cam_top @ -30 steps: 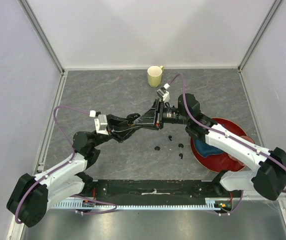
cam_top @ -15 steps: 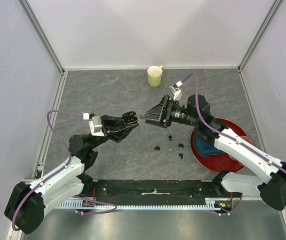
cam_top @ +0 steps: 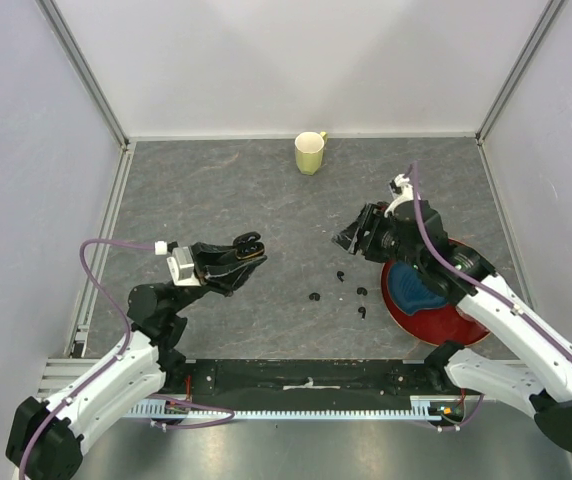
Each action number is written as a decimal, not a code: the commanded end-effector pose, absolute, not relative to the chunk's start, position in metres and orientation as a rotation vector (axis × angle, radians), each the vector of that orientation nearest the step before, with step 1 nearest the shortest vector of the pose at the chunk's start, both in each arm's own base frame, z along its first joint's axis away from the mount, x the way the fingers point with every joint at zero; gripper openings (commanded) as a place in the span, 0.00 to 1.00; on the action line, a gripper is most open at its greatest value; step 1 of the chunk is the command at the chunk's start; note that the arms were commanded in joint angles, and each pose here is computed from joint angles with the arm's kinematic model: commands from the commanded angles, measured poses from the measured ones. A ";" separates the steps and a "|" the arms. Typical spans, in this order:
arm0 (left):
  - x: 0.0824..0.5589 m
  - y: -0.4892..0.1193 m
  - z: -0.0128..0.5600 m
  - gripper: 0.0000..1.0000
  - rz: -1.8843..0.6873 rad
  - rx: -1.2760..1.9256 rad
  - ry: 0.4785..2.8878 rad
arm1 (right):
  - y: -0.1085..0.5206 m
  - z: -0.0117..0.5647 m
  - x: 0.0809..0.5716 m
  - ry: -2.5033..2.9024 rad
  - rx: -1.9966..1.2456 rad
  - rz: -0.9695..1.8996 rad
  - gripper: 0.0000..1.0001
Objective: Insert the wireless bluetooth earbuds into the charging case
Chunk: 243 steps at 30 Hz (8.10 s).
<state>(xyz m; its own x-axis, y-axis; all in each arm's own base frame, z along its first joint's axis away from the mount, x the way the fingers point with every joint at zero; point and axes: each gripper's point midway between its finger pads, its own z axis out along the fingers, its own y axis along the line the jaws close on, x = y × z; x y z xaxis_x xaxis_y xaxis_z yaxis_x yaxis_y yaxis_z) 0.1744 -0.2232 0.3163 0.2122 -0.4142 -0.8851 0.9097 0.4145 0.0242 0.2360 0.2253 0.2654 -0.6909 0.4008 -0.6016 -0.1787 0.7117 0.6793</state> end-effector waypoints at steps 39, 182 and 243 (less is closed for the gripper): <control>0.151 -0.230 0.300 0.02 -1.098 0.734 0.965 | 0.156 0.067 0.177 2.691 0.231 0.388 0.61; 0.166 -0.233 0.278 0.02 -1.090 0.697 1.040 | 0.151 0.010 0.173 2.740 0.291 0.083 0.34; 0.175 -0.232 0.282 0.02 -1.093 0.640 1.065 | 0.189 0.190 0.246 1.997 0.076 0.481 0.00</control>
